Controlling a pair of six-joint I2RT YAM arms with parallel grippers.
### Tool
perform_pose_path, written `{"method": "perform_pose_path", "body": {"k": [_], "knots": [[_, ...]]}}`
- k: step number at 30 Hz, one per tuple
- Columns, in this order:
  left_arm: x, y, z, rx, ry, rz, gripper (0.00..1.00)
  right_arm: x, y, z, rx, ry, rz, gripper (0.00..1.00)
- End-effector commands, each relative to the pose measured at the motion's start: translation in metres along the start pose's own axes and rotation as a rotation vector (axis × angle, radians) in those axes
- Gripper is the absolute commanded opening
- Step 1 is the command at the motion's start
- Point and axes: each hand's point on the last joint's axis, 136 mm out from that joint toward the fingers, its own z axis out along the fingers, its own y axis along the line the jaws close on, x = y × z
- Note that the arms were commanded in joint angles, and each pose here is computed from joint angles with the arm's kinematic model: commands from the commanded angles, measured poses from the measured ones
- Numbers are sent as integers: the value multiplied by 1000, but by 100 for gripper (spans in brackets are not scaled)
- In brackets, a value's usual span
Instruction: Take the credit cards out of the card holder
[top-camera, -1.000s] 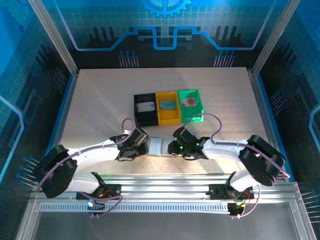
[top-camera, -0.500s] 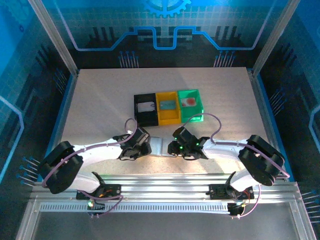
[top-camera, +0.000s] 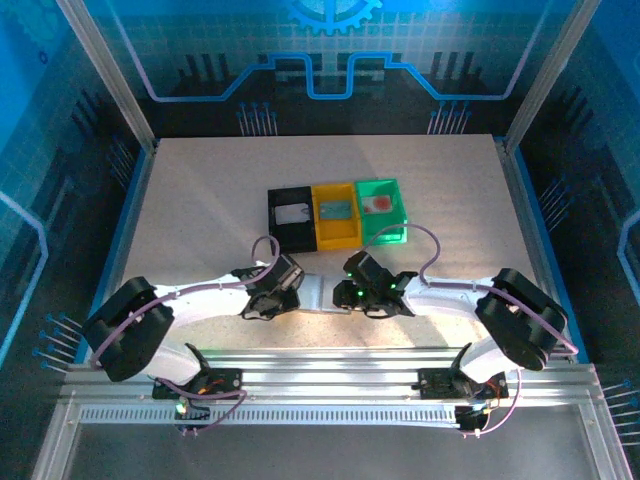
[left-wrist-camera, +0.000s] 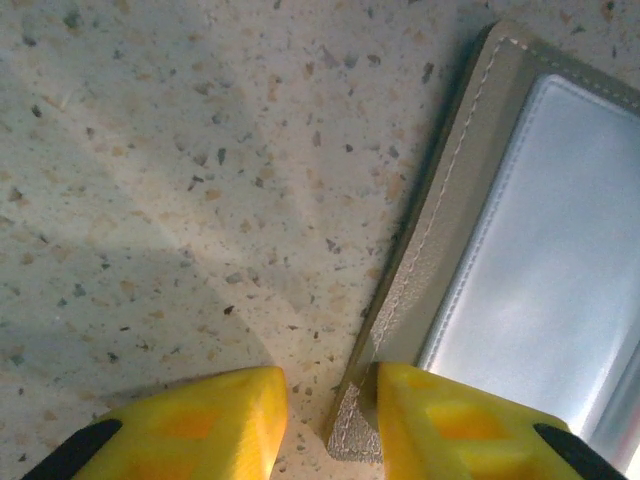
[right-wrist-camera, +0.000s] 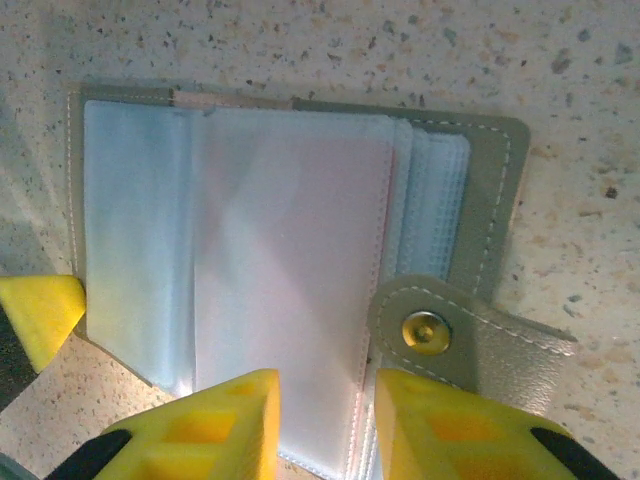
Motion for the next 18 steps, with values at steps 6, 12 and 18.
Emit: {"method": "perform_pose_path", "body": {"k": [6,12,18], "knots": [[44,-3,38,35,153,14,30,3,1,3,55,26,-27,30],[49,-5,42,38,160,19,29,5,-5,5,101,26,-18,31],[51,-4,42,37,163,20,28,-2,-11,-7,114,-40,-4,34]]}}
